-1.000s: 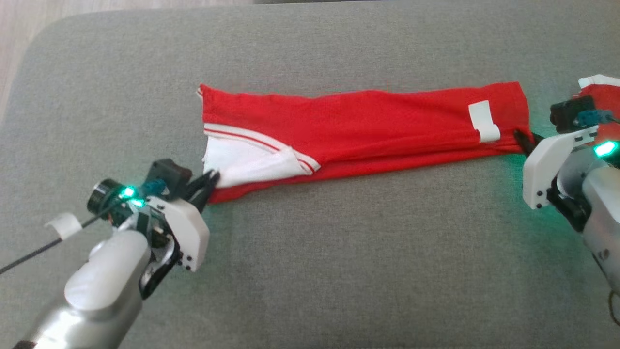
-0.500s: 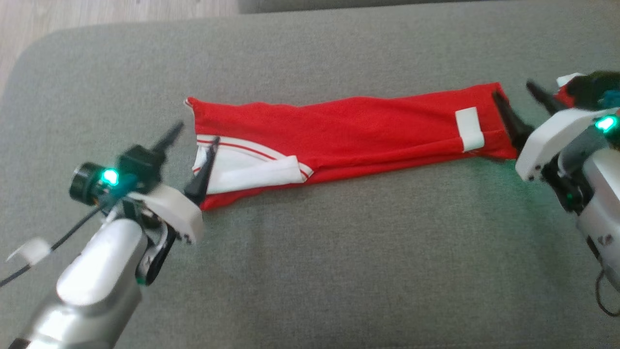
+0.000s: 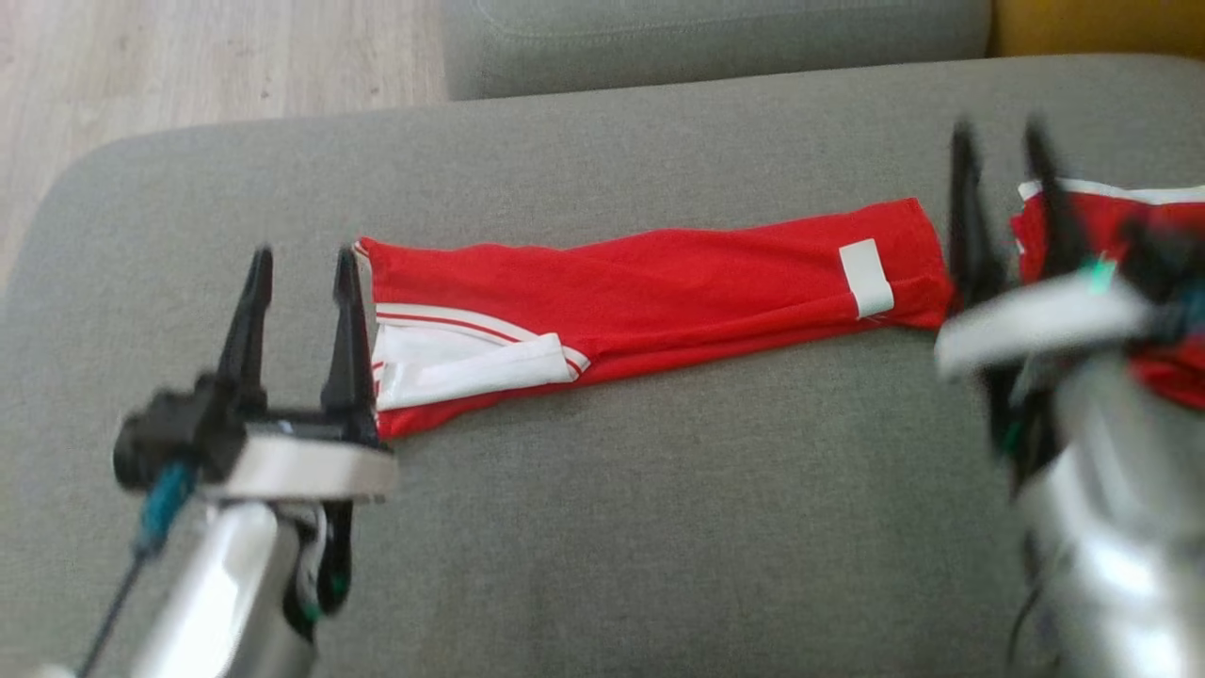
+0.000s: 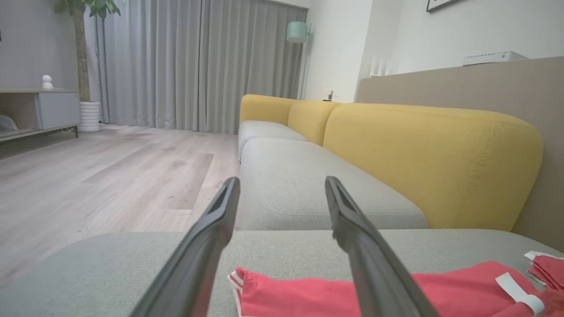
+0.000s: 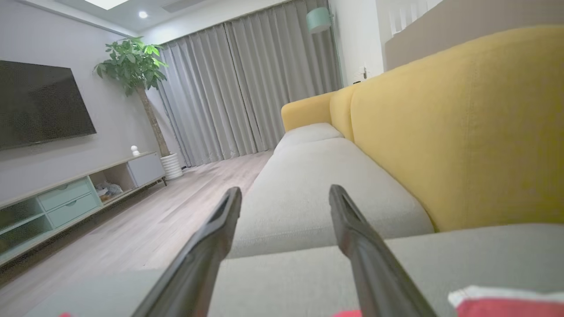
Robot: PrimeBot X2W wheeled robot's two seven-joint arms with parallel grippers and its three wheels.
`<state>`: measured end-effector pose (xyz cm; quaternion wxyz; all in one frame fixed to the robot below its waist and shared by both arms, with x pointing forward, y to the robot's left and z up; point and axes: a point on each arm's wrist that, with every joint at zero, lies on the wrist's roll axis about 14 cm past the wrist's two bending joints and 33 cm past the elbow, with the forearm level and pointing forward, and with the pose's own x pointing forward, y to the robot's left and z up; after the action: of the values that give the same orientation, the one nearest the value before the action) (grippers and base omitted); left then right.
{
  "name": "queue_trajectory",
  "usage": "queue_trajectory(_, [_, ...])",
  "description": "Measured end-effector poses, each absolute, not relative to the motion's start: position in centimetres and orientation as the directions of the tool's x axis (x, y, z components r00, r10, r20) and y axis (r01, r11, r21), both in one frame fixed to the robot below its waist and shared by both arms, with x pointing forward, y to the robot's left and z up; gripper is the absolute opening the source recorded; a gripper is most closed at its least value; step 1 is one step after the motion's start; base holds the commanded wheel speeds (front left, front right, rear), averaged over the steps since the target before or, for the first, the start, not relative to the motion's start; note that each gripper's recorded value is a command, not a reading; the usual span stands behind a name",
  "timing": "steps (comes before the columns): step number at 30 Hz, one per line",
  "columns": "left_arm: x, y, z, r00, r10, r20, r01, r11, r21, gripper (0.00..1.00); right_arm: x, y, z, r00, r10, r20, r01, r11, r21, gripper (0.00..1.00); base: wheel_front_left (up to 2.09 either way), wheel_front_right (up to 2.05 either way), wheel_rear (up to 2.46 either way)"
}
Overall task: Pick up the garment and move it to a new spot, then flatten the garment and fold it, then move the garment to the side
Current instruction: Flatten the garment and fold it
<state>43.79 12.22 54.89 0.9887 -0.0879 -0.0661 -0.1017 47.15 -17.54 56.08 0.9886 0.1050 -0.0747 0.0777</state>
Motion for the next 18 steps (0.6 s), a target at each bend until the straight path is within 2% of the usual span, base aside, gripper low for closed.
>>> queue_trajectory(3, [42.1,12.8,53.8,0.981,-0.142,0.132,0.166,0.966,-0.197,1.0,43.5,-16.3,51.7,0.99,0.115,0.085,-0.132,0.966,0.222,1.0,0.0,0.0,0.0])
queue_trajectory(8, [40.0,12.6,51.0,0.989,-0.132,0.068,0.144,0.967,-0.209,1.0,40.0,-15.8,47.5,0.994,0.109,-0.018,-0.102,0.969,0.223,1.0,0.0,0.0,0.0])
queue_trajectory(14, [39.6,12.7,49.8,0.99,-0.13,0.047,0.137,0.967,-0.215,1.0,40.2,-14.9,47.1,0.991,0.133,-0.026,-0.124,0.969,0.215,1.0,0.0,0.0,0.0])
queue_trajectory(18, [40.2,12.4,49.1,0.988,-0.149,0.036,0.153,0.966,-0.206,1.0,41.7,-15.3,46.5,0.992,0.121,-0.043,-0.11,0.975,0.191,1.0,0.0,0.0,0.0])
